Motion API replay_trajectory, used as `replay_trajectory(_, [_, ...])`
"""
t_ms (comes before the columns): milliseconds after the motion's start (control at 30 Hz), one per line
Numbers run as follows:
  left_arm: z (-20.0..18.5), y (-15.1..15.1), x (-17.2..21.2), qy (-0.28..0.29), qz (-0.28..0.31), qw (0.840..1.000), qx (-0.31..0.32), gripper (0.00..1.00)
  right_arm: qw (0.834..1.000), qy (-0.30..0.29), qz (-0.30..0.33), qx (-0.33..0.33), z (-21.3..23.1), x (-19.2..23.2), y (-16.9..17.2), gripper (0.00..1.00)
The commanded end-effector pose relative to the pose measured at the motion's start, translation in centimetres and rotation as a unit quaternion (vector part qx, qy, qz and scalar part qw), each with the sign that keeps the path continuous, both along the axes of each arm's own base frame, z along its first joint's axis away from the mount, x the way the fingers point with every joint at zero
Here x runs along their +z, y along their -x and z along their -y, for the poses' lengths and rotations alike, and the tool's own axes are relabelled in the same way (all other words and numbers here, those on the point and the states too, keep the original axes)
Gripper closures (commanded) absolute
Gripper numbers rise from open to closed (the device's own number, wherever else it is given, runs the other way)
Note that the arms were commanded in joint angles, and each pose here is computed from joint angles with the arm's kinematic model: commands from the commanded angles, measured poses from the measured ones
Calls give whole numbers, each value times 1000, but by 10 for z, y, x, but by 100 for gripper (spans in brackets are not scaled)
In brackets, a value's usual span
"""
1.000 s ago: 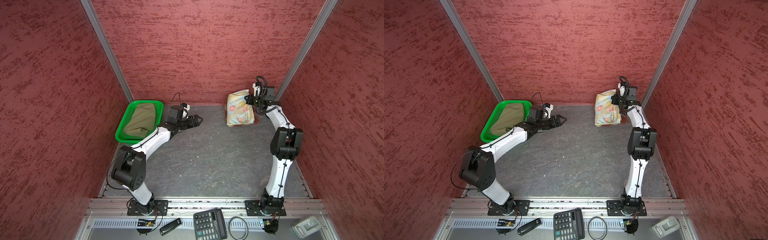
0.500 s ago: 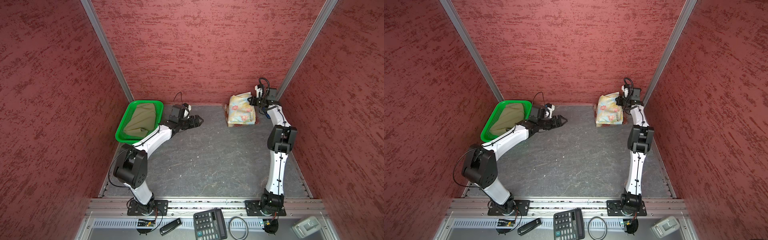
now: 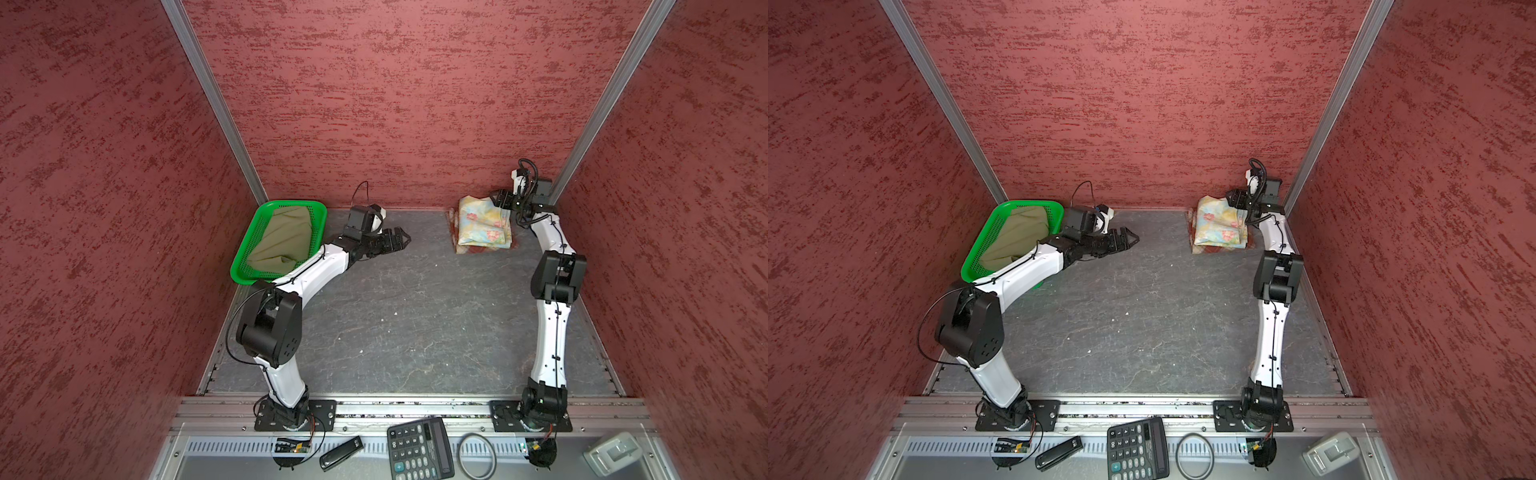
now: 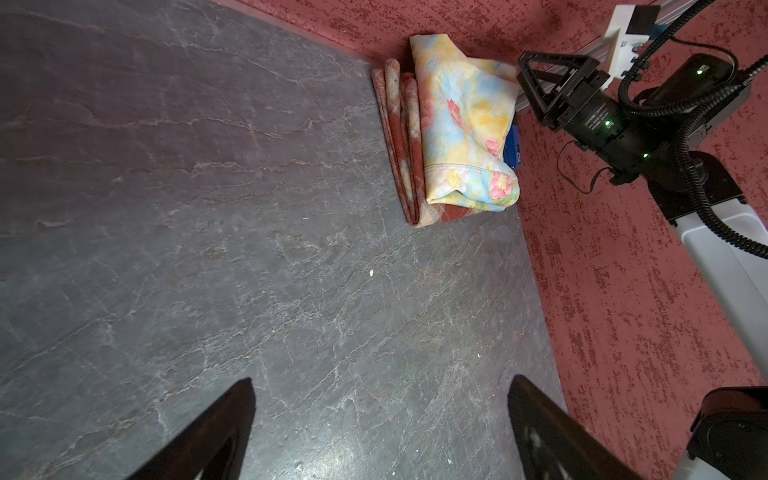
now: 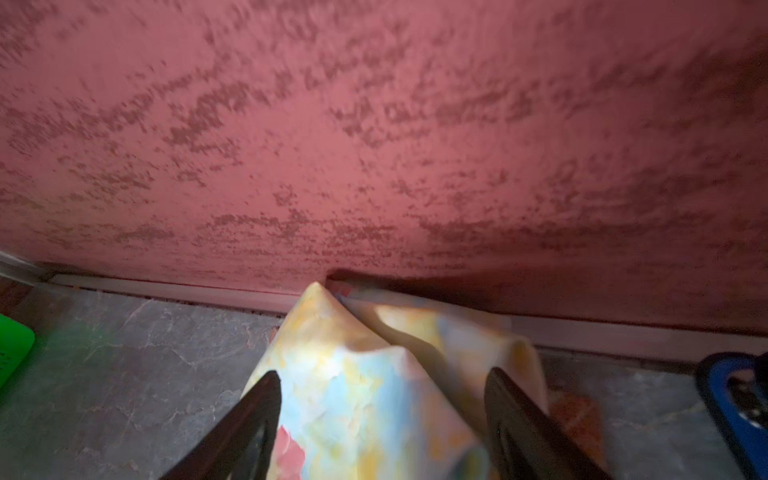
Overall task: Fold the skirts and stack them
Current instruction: 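Release the floral skirt onto the plaid skirt with the right gripper, then grasp the olive skirt in the basket with the left gripper while the right draws back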
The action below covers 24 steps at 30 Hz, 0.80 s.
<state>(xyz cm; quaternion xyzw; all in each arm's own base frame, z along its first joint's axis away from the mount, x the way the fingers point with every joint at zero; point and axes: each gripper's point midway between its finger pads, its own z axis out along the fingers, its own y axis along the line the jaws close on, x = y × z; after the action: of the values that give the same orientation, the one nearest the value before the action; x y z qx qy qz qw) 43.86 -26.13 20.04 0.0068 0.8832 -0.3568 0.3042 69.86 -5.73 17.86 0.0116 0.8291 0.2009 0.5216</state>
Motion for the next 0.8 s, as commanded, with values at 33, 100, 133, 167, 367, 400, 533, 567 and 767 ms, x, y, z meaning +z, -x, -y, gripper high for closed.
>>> replay_trajectory(33, [-19,-1,41,-30,42,998,32,0,988,29,128,-78,9,134,17,2])
replay_trajectory(100, [-35,2,53,-52,56,995,58,0,981,52,149,-111,8,157,33,1])
replay_trajectory(133, [-44,5,58,-66,63,993,73,0,978,65,157,-122,3,167,42,1])
replay_trajectory(167, [-53,8,62,-82,68,990,88,0,976,72,163,-127,-3,172,51,1])
replay_trajectory(367, [-121,26,75,-154,90,969,171,0,969,79,182,-145,-56,189,128,1])
replay_trajectory(400, [-135,28,78,-167,96,962,192,0,969,84,187,-139,-70,189,144,1])
replay_trajectory(533, [-171,33,84,-222,102,942,230,0,968,96,187,-134,-111,175,201,1])
replay_trajectory(567, [-179,33,84,-237,101,938,234,0,970,96,188,-125,-122,170,215,1])
replay_trajectory(767, [-215,37,82,-249,69,930,264,0,977,73,161,-120,-143,140,289,1])
